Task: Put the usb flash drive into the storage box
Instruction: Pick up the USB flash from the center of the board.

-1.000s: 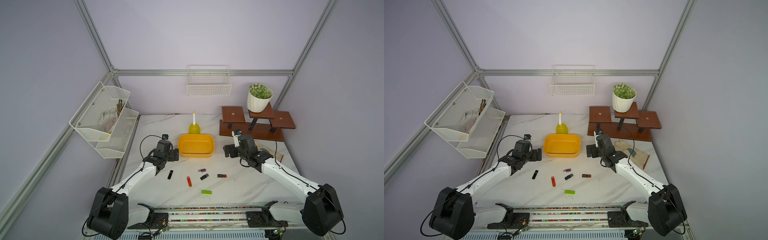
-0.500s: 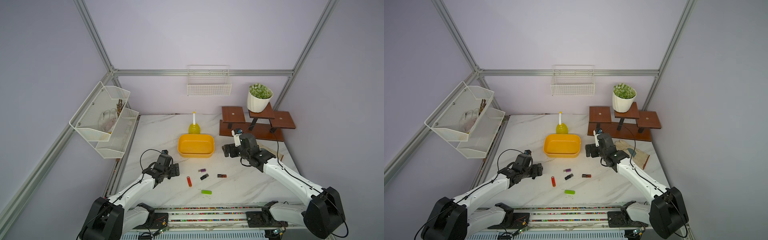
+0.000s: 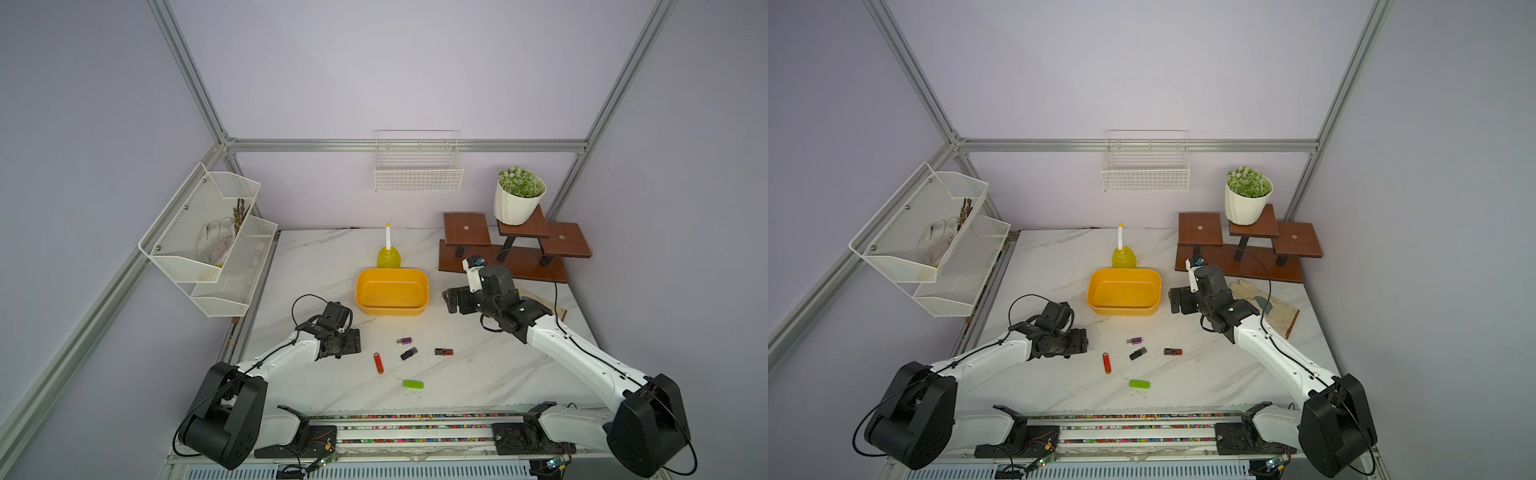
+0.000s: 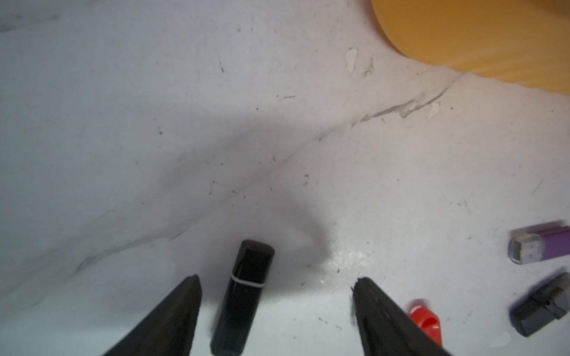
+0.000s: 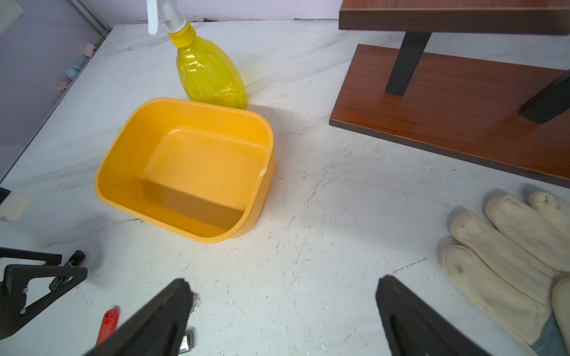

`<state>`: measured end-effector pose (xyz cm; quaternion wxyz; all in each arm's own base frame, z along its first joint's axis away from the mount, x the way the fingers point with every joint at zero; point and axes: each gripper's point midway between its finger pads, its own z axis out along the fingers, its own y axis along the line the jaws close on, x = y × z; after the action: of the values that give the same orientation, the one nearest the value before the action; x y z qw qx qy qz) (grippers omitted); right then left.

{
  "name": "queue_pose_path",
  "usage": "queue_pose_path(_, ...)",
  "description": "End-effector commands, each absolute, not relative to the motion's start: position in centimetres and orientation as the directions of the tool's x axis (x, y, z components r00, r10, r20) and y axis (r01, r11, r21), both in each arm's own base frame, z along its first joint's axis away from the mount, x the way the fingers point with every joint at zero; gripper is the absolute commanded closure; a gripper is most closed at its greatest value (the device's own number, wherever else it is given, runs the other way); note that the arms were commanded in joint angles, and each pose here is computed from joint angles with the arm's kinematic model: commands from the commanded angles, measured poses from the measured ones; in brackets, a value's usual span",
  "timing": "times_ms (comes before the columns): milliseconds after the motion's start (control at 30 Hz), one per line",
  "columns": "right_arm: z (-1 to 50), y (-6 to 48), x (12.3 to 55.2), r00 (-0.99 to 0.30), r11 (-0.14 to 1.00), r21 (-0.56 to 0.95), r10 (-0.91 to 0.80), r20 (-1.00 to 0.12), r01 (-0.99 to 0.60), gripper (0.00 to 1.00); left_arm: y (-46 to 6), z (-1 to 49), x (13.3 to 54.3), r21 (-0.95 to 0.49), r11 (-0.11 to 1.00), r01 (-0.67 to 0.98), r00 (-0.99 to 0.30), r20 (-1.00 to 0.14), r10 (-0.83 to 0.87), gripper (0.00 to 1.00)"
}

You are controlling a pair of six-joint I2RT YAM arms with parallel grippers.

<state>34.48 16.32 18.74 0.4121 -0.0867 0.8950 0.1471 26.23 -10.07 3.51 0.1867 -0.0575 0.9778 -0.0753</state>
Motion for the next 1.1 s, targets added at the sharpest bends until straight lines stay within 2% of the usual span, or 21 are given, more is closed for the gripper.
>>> queue_pose_path(0,18.9,16.8,34.5,-0.656,0.936,0.208,-0.030,-0.755,-0.283,0.01,-10.5,3.6,25.9,-0.160,0.986,-0.057,-0.949,-0.299,-0.103,0.22)
queue_pose_path(167,19.0,16.9,34.4,-0.657,0.934,0.211,-0.033,-0.753,-0.289,0.01,-10.2,3.0,25.2,-0.121,0.990,-0.065,-0.966,-0.243,-0.093,0.27)
queue_pose_path(300,19.1,17.1,34.5,-0.654,0.931,0.215,-0.034,-0.756,-0.297,0.01,-9.5,3.3,25.1,-0.092,0.993,-0.080,-0.964,-0.247,-0.100,0.34)
queue_pose_path(367,19.1,17.3,34.6,-0.656,0.928,0.219,-0.034,-0.754,-0.301,0.01,-9.0,3.4,24.9,-0.070,0.993,-0.092,-0.961,-0.254,-0.107,0.42)
queue_pose_path(500,18.9,17.5,34.6,-0.662,0.924,0.228,-0.035,-0.749,-0.308,0.01,-8.7,3.1,24.9,-0.041,0.994,-0.101,-0.964,-0.243,-0.108,0.50)
queue_pose_path(633,18.8,17.6,34.5,-0.666,0.922,0.232,-0.037,-0.745,-0.310,0.01,-8.3,2.0,24.8,-0.002,0.995,-0.103,-0.974,-0.202,-0.101,0.61)
queue_pose_path(900,18.5,17.6,34.5,-0.671,0.922,0.230,-0.041,-0.740,-0.311,0.01,-8.5,1.8,25.5,0.021,0.997,-0.074,-0.981,-0.184,-0.069,0.66)
queue_pose_path(1067,18.7,17.5,34.4,-0.670,0.923,0.227,-0.043,-0.741,-0.310,0.01,-8.6,1.2,25.0,0.024,0.997,-0.069,-0.986,-0.153,-0.064,0.75)
